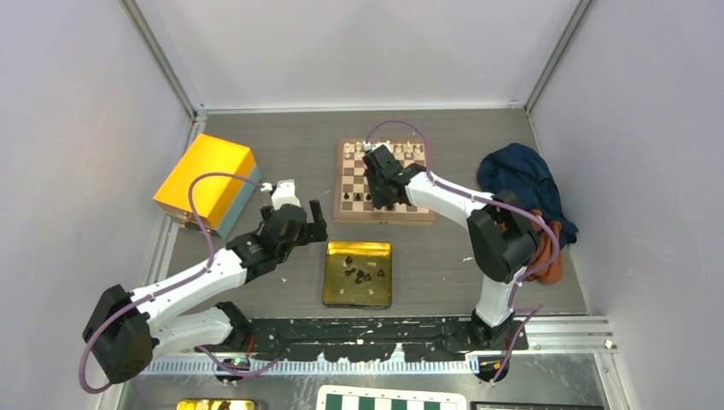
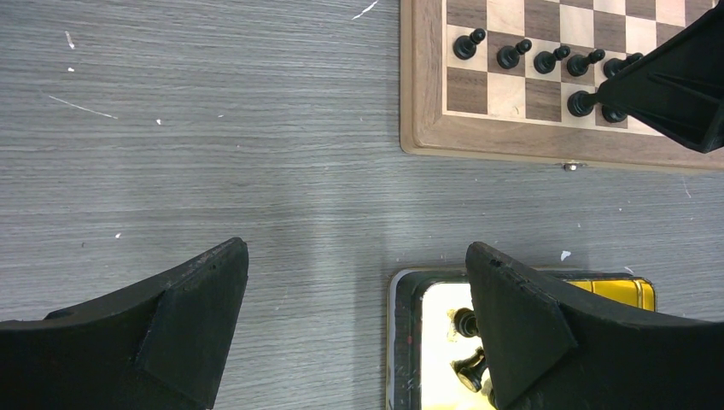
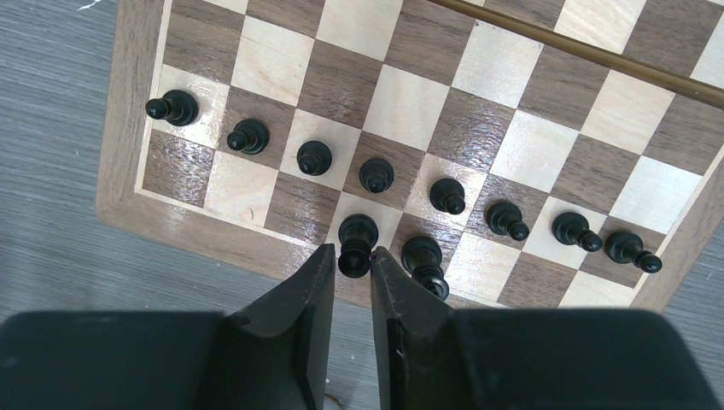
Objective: Set up the chess pieces on the board
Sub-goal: Place the chess piece on the chessboard, then pick up the chess piece from the storage box.
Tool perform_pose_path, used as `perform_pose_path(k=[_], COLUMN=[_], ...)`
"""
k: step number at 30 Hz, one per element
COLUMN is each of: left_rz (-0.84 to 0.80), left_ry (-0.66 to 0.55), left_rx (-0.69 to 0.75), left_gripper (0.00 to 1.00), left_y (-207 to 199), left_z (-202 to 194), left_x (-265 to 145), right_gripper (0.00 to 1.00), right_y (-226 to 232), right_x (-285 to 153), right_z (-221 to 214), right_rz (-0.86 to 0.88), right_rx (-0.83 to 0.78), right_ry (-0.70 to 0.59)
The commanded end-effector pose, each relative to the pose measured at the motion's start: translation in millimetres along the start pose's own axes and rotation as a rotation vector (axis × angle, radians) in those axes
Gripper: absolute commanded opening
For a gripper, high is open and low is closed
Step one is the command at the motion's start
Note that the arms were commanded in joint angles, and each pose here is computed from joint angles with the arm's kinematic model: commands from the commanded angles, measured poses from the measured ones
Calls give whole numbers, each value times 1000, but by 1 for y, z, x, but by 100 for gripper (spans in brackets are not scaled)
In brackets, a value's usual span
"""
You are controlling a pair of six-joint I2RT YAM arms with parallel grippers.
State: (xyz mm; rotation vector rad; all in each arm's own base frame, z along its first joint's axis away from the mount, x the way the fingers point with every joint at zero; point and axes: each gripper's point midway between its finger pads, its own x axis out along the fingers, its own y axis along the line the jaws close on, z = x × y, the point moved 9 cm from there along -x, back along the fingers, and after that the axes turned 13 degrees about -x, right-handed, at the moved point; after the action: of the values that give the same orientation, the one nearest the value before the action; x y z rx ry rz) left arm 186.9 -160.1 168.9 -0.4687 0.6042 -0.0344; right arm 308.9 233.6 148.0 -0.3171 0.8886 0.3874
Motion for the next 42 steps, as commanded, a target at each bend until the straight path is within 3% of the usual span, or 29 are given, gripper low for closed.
perform_pose_path(k=[1, 17, 28, 35, 42], left_rz=[-39, -39, -34, -35, -45], left_ry=[-66, -66, -64, -56, -42], left_rx=[-28, -26, -17, -14, -15], left_gripper=[100, 100, 100, 100, 100], left_y=[-12, -13, -11, -11, -9], left_z=[14, 16, 16, 13, 10], left_x=[-1, -3, -4, -3, -3], right_gripper=[29, 31, 31, 32, 30], right_y=[-1, -7, 2, 29, 55], right_x=[-8, -32, -80, -120, -133], right_z=[19, 39, 44, 10, -57], right_rz=[9, -2, -7, 6, 22], right_rx=[13, -12, -46, -99, -137], right_ry=[-70, -125, -214, -233, -169])
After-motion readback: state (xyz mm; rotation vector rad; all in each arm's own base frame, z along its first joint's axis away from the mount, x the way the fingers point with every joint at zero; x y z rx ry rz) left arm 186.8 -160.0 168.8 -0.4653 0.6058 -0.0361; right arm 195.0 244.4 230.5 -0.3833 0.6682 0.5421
